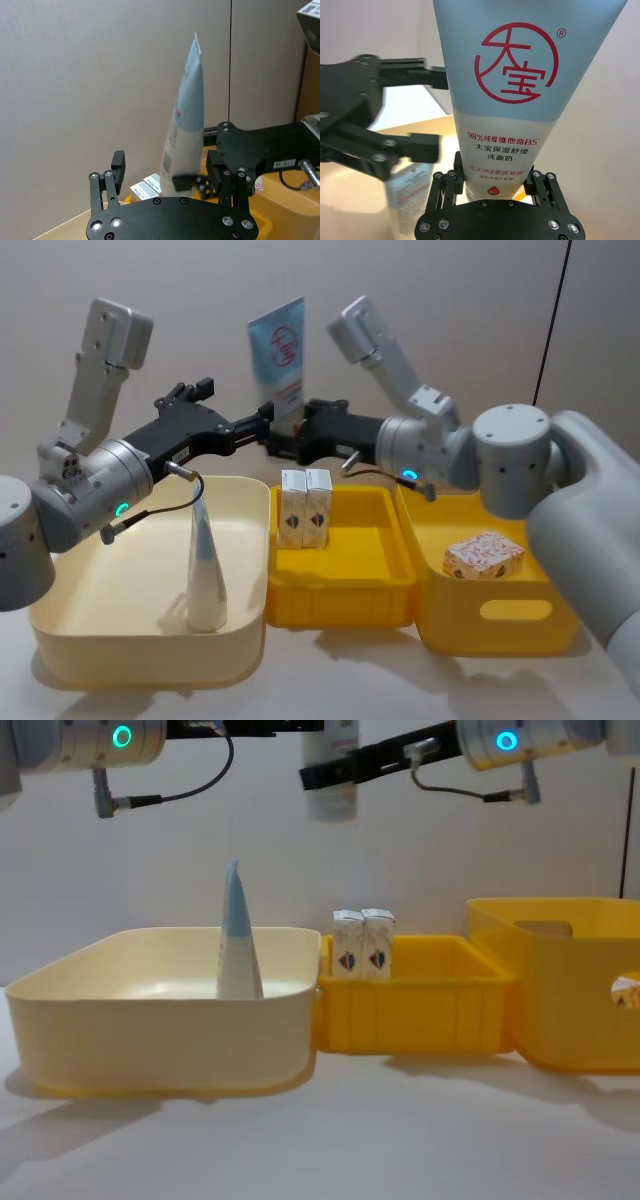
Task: Bimanual collaborative sorting of washing and personal care products
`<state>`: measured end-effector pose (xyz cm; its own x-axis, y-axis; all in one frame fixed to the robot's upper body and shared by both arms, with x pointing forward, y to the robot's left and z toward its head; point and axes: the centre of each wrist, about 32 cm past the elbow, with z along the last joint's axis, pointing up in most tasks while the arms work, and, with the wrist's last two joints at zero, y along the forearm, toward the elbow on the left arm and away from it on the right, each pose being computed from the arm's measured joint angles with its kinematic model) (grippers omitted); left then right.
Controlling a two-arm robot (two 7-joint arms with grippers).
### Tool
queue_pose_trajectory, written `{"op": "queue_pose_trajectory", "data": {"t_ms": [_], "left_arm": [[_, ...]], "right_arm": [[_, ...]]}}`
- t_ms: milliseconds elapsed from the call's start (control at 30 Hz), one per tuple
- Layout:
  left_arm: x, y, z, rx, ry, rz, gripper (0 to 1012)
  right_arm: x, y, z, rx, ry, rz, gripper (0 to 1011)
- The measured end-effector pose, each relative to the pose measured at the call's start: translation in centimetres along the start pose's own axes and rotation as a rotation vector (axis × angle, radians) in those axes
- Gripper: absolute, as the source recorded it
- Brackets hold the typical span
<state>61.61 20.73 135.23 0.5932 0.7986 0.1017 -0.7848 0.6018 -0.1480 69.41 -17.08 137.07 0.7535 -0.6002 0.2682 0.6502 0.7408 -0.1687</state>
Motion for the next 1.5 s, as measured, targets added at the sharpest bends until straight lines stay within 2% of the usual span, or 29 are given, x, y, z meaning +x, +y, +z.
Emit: {"op": "queue_pose_trajectory", "data": {"t_ms": [367,667,867,1233,1300,1500], "left_arm": [[0.00,0.00,0.00,0.000,0.000,0.000,1003],[0.00,0.00,0.00,0.000,0.000,0.000,1003],[0.00,0.00,0.00,0.000,0.000,0.000,1003],[0.00,0.00,0.00,0.000,0.000,0.000,1003],[0.00,0.00,0.00,0.000,0.000,0.000,1003],[0.00,0.00,0.00,0.000,0.000,0.000,1004]], "right_arm": [[1.6,-2.4,0.3,-0.032,0.006,-0.150,641],[2.3,-3.8,0.6,-0.080,0.012,-0.269,640],[2.6,-4.6,0.7,-0.136,0.030,-0.366,640],[2.9,-5.2,0.3,-0.244,0.089,-0.492,640],[3.0,-5.2,0.0,-0.288,0.117,-0.532,640],[3.2,-5.1,-0.8,-0.369,0.180,-0.591,640]]}}
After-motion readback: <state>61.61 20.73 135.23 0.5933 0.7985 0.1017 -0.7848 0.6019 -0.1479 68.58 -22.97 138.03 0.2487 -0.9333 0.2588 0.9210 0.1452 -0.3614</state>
